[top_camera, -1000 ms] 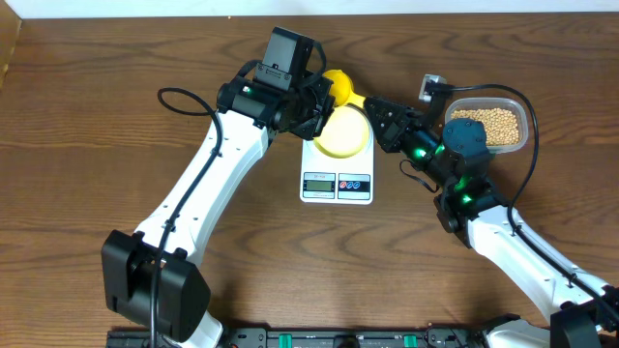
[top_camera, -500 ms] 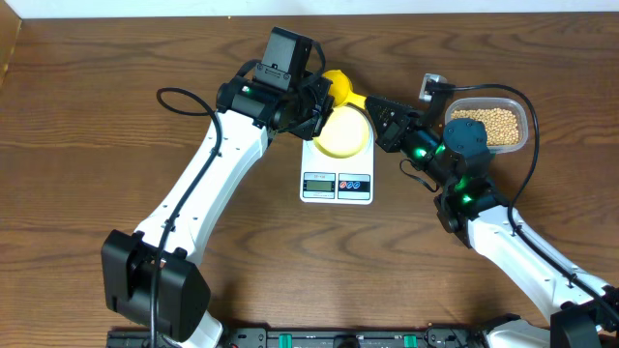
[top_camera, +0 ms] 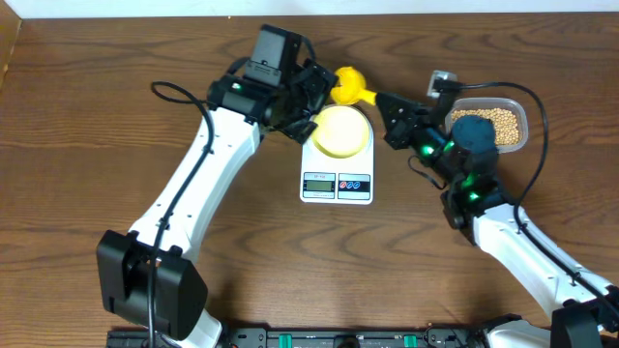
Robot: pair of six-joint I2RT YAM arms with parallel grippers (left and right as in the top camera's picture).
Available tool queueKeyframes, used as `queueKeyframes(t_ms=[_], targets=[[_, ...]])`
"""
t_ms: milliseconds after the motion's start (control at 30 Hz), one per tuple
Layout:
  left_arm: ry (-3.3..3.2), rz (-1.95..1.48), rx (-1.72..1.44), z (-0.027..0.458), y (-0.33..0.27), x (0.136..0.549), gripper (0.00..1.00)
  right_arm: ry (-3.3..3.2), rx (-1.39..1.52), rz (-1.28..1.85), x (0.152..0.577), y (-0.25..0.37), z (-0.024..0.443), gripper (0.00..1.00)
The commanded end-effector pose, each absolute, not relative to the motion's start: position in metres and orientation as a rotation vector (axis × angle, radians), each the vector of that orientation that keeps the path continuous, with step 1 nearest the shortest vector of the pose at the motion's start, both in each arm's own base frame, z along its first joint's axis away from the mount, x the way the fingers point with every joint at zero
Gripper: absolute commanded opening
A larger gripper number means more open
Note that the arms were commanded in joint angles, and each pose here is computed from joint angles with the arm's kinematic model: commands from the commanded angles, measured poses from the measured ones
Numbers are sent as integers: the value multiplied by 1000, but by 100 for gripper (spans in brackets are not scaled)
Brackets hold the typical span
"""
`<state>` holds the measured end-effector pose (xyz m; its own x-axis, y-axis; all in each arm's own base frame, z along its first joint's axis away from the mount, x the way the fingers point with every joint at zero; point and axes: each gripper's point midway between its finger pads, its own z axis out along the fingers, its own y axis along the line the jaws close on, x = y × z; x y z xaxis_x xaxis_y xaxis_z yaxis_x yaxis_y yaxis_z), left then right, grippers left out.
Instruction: Scoop item into bowl and weigh 50g on scale
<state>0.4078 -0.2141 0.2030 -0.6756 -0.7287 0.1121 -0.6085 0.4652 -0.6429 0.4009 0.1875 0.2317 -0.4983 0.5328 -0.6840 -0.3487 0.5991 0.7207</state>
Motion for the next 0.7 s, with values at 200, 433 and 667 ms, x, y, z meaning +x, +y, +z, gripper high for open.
queueKeyframes(t_ms=[200, 433, 667], targets=[[2425, -895, -489, 273, -173, 405, 87, 1712, 157, 935, 420, 130, 254, 1], [2503, -677, 9, 262, -161, 381, 87, 1646, 163, 825, 416, 90, 279, 1], [2596, -511, 496, 233, -152, 346, 87, 1629, 226, 735, 411, 47, 290, 1]])
